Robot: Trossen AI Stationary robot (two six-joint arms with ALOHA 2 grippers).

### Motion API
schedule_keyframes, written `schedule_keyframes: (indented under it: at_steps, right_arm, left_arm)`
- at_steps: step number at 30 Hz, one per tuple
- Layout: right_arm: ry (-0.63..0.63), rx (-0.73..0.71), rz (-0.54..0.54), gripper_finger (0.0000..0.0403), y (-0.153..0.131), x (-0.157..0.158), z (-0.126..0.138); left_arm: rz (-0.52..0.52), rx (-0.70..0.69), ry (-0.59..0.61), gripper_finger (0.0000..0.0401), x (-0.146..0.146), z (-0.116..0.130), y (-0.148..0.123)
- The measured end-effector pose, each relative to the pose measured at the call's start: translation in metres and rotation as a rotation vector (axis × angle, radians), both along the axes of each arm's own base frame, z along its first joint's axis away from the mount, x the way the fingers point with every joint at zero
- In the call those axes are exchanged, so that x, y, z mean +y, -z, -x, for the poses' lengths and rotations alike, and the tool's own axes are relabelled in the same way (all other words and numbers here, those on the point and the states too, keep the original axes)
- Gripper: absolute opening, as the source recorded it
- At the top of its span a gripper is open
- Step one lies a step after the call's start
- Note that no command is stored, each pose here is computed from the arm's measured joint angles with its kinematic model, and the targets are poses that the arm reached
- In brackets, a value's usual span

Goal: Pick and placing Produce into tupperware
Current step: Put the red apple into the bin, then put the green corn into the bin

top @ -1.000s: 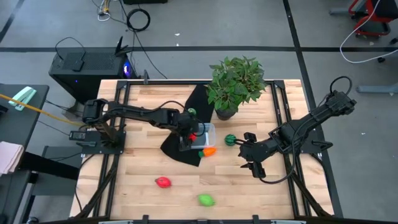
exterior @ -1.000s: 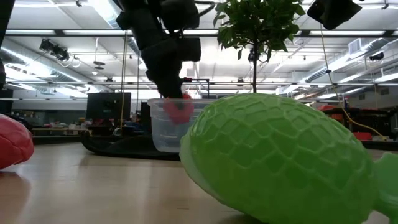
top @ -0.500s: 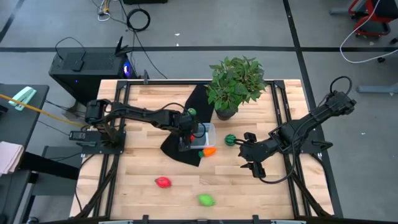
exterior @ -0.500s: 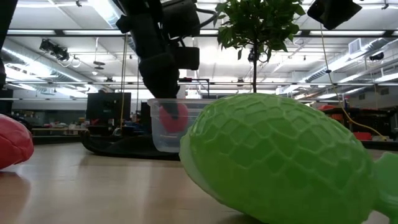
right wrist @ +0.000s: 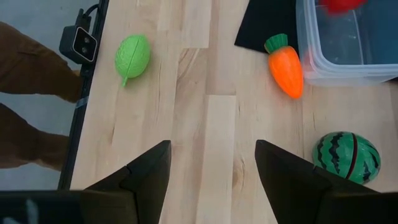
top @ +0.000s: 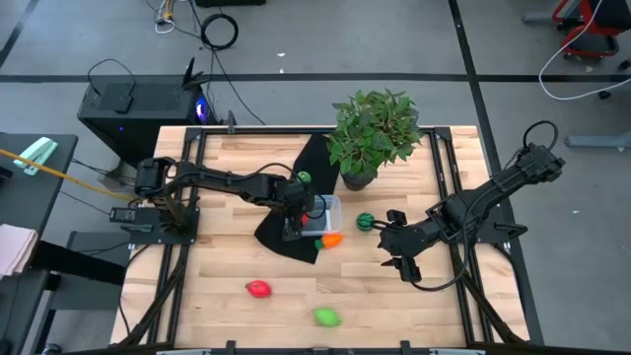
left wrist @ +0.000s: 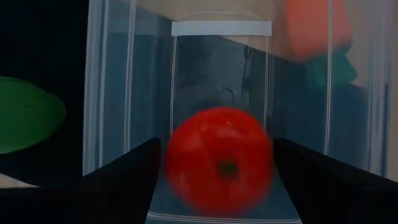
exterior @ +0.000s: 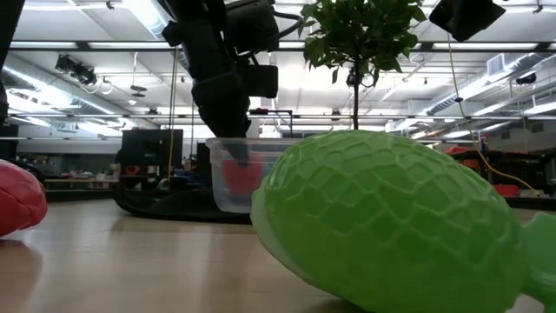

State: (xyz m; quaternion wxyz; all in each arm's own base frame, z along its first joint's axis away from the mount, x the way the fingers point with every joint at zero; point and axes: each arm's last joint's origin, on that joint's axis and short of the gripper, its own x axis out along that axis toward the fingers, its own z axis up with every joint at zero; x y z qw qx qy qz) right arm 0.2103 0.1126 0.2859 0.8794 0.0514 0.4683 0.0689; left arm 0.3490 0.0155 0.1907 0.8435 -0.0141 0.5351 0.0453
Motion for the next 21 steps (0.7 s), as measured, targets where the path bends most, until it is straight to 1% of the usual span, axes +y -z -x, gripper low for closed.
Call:
schedule_keyframes:
  at_steps: [7, 11, 18, 21]
  right_arm:
    - [0.000, 0.000, 0.000, 0.0239, 0.000, 0.000, 0.000]
    - [0.000, 0.000, 0.000, 0.0239, 0.000, 0.000, 0.000]
    - [0.000, 0.000, 0.000, 0.0239, 0.000, 0.000, 0.000]
    - [0.004, 0.001, -0.003, 0.0239, 0.000, 0.000, 0.000]
  left_arm:
    - [0.005, 0.004, -0.002, 0.0335, 0.000, 0.000, 0.000]
    - [0.005, -0.007, -0.002, 0.0335, 0.000, 0.001, -0.004]
    - [-0.001, -0.125, -0.004, 0.0319, 0.001, -0.001, -0.038]
    - [-0.034, -0.157, -0.023, 0.0313, 0.002, 0.002, -0.051]
